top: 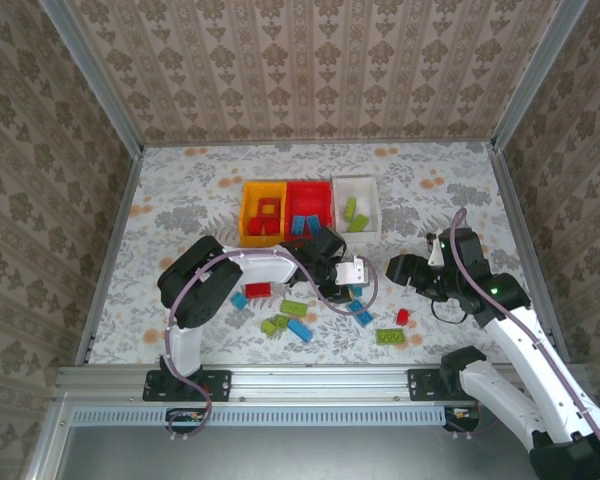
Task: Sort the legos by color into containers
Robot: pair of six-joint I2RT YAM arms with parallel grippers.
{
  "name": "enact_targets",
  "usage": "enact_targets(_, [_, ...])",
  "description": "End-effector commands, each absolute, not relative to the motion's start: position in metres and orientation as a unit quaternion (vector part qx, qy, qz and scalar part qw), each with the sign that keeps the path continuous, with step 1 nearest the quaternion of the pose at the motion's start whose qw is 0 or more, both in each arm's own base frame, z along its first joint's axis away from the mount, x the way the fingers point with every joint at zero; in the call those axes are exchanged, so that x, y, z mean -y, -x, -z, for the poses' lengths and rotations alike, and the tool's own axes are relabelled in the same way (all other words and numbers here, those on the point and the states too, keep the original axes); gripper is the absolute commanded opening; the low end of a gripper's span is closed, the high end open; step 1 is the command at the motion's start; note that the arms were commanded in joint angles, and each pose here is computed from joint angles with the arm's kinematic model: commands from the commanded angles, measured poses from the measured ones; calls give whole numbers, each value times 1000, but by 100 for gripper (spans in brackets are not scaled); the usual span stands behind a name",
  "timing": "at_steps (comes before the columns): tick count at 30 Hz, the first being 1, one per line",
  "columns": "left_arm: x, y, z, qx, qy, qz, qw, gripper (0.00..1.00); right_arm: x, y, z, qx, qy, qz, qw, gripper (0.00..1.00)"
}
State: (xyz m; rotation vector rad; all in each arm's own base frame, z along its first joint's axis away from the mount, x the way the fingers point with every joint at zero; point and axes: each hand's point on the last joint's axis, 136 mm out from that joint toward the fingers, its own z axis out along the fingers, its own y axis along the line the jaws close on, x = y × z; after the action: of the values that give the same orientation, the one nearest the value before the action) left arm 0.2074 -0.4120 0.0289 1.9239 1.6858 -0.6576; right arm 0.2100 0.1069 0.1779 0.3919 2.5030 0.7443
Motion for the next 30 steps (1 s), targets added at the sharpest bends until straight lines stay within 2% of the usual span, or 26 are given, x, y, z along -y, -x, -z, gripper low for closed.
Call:
enact_targets(1, [422, -212, -43, -617, -698, 247, 267, 32, -110, -212, -180, -914, -143, -288, 248, 74])
enact_targets(6, [417, -232, -77, -641, -661, 228, 316, 28, -109, -216, -184, -911, -138, -291, 258, 73])
enact_targets(12, [386, -291, -151, -745, -521, 189, 372, 30, -113, -238, -202, -907, -100, -285, 294, 72])
enact_targets(15, [363, -322, -173, -811, -441, 158, 350, 31, -120, -256, -211, -906, -68, -279, 311, 71])
enact_targets(20, [333, -361, -187, -878, -332, 119, 324, 26, -145, -293, -234, -900, 8, -252, 355, 71])
enact_targets(25, [304, -396, -170, -935, -222, 82, 263, 25, -164, -324, -243, -893, 20, -258, 367, 71])
enact_targets(30, [311, -419, -156, -951, -183, 72, 240, 22, -168, -331, -243, -891, 20, -262, 369, 71])
